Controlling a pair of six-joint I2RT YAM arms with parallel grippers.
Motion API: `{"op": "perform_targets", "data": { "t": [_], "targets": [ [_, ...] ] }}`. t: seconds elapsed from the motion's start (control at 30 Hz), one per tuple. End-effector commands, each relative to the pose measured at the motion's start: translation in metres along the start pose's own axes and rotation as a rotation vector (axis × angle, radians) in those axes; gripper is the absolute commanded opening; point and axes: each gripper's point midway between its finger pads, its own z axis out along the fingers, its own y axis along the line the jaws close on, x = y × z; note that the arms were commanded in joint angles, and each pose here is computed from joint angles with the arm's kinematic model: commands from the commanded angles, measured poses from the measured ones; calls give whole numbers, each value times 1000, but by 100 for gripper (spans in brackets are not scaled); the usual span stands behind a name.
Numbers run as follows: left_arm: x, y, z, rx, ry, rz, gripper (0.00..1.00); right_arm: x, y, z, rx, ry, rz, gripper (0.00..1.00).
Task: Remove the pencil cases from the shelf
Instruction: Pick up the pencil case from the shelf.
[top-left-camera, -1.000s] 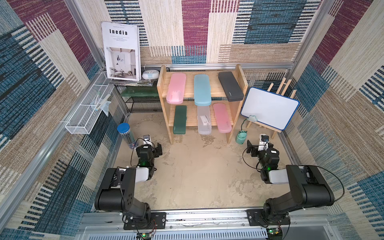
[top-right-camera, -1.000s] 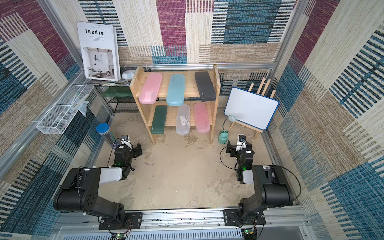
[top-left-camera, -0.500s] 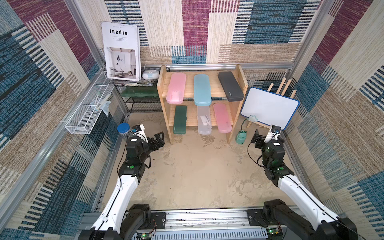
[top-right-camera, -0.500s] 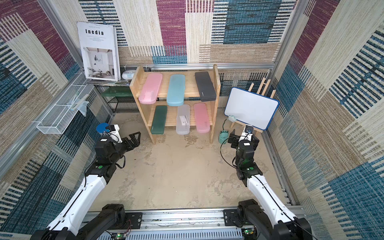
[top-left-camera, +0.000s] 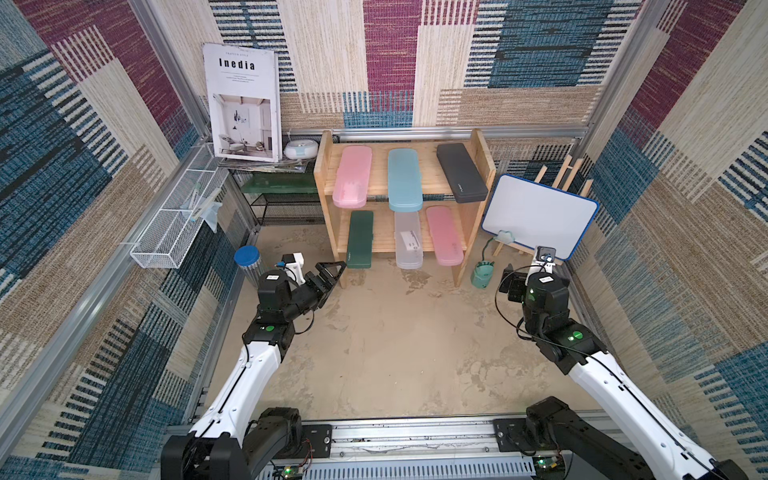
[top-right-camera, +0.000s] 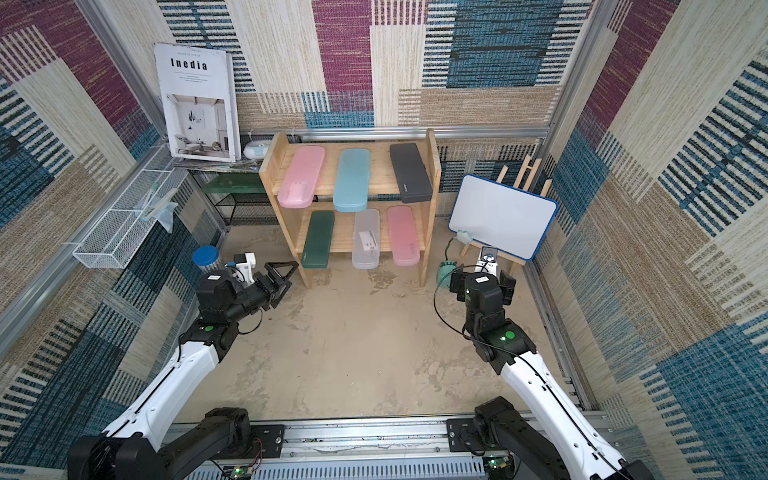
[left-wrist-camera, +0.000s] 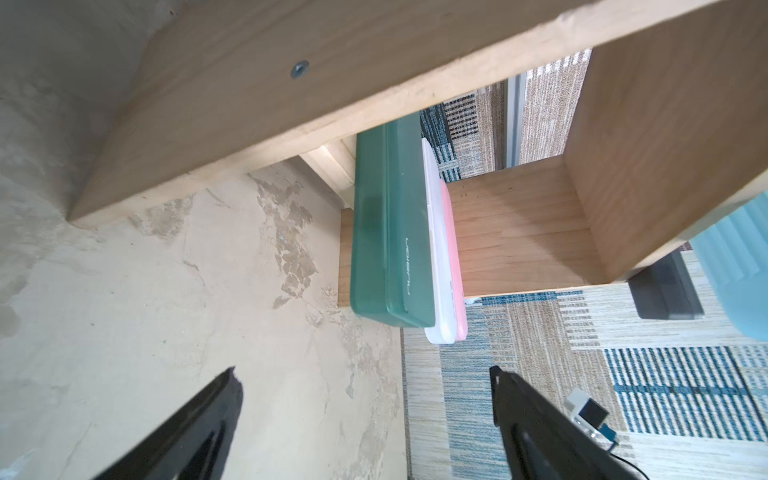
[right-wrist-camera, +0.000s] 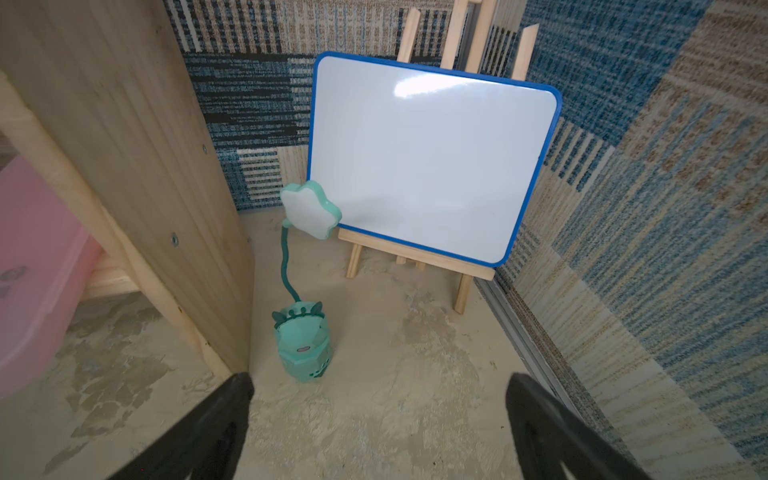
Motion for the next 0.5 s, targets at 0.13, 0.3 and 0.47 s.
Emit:
{"op": "perform_targets", "data": {
  "t": [0.13,0.3,0.47],
  "targets": [
    [-3,-11,20,53,66,-31,99,-5,11,2,-18,17,2,99],
    [-9,-6,36,70,70,-64,96,-9,18,3,-29,13,-4,100],
    [-17,-3,52,89,66,-88,89,-11,25,5,-42,8,-15,99]
  ]
}}
